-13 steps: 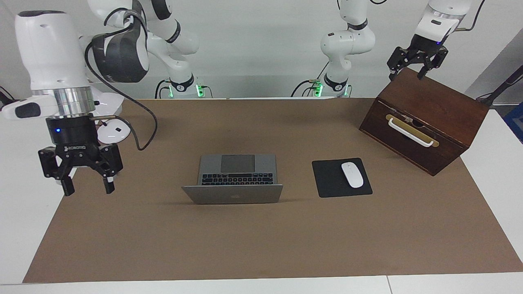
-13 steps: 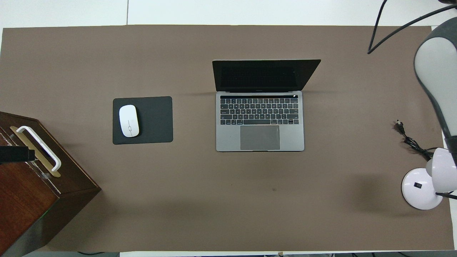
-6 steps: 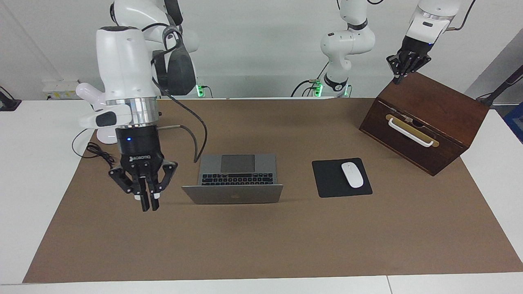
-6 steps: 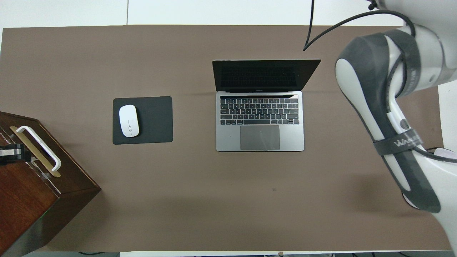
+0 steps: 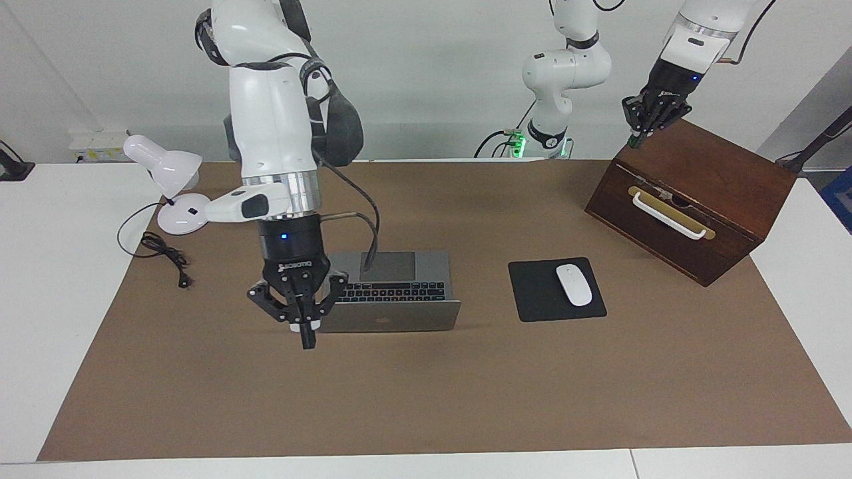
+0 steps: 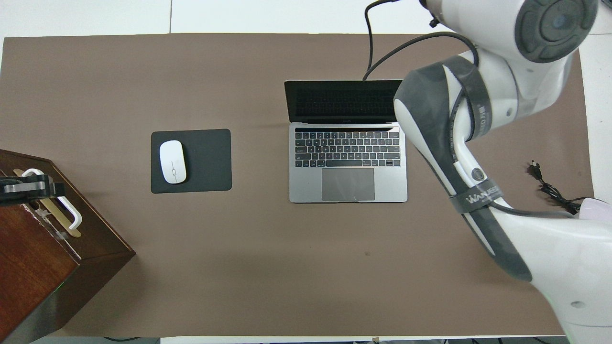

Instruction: Close laptop with both arms

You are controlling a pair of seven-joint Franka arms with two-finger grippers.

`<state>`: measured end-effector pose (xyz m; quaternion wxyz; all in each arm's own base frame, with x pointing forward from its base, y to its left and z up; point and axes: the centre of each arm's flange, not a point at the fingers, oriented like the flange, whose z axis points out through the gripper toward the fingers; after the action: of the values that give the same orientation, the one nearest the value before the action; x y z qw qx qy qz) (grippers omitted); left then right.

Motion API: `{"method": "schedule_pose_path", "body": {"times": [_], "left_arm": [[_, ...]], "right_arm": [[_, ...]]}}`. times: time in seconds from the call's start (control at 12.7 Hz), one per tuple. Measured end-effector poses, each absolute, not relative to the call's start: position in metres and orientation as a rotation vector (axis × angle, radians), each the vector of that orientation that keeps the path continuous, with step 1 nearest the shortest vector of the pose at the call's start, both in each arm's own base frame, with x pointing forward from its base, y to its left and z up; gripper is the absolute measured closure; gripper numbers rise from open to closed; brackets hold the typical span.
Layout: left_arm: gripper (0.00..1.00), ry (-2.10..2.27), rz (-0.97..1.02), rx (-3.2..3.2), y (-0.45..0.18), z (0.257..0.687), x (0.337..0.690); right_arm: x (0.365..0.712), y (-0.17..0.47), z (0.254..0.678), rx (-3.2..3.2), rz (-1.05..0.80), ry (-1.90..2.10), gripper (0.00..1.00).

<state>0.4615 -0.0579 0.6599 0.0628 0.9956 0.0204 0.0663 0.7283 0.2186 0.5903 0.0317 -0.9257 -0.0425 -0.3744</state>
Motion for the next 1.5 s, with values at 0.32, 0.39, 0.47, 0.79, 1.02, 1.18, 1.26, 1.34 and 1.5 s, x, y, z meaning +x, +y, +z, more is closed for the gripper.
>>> {"method": "schedule_pose_path", "body": {"times": [0.32,0.39,0.47,0.79,1.02,1.18,1.26,1.34,1.5], "left_arm": [[0.99,-0.129,0.332,2.972,-0.125,0.634,0.465],[0.99,-0.176,0.358,2.960,-0.143,0.624,0.463],[0.99,-0.213,0.386,2.947,-0.158,0.615,0.461],[0.99,-0.300,0.515,2.892,-0.196,0.576,0.455],[0.99,-0.347,0.622,2.843,-0.217,0.551,0.448],[0.99,-0.388,0.693,2.803,-0.234,0.523,0.440],[0.99,-0.409,0.711,2.787,-0.244,0.508,0.437],[0.99,-0.430,0.724,2.773,-0.254,0.494,0.436],[0.99,-0.471,0.752,2.739,-0.278,0.466,0.438]], "right_arm": [[0.719,0.256,0.582,-2.817,-1.097,-0.023,0.99],[0.719,0.256,0.578,-2.839,-1.068,-0.019,0.99],[0.718,0.255,0.574,-2.868,-1.029,-0.013,0.99],[0.715,0.247,0.554,-2.966,-0.809,0.045,0.99],[0.713,0.241,0.548,-2.977,-0.676,0.095,0.99],[0.713,0.239,0.547,-2.981,-0.672,0.093,0.99],[0.716,0.236,0.545,-2.980,-0.679,0.085,0.99],[0.721,0.231,0.541,-2.976,-0.697,0.076,0.99],[0.731,0.230,0.522,-2.968,-0.713,0.063,0.99]]}}
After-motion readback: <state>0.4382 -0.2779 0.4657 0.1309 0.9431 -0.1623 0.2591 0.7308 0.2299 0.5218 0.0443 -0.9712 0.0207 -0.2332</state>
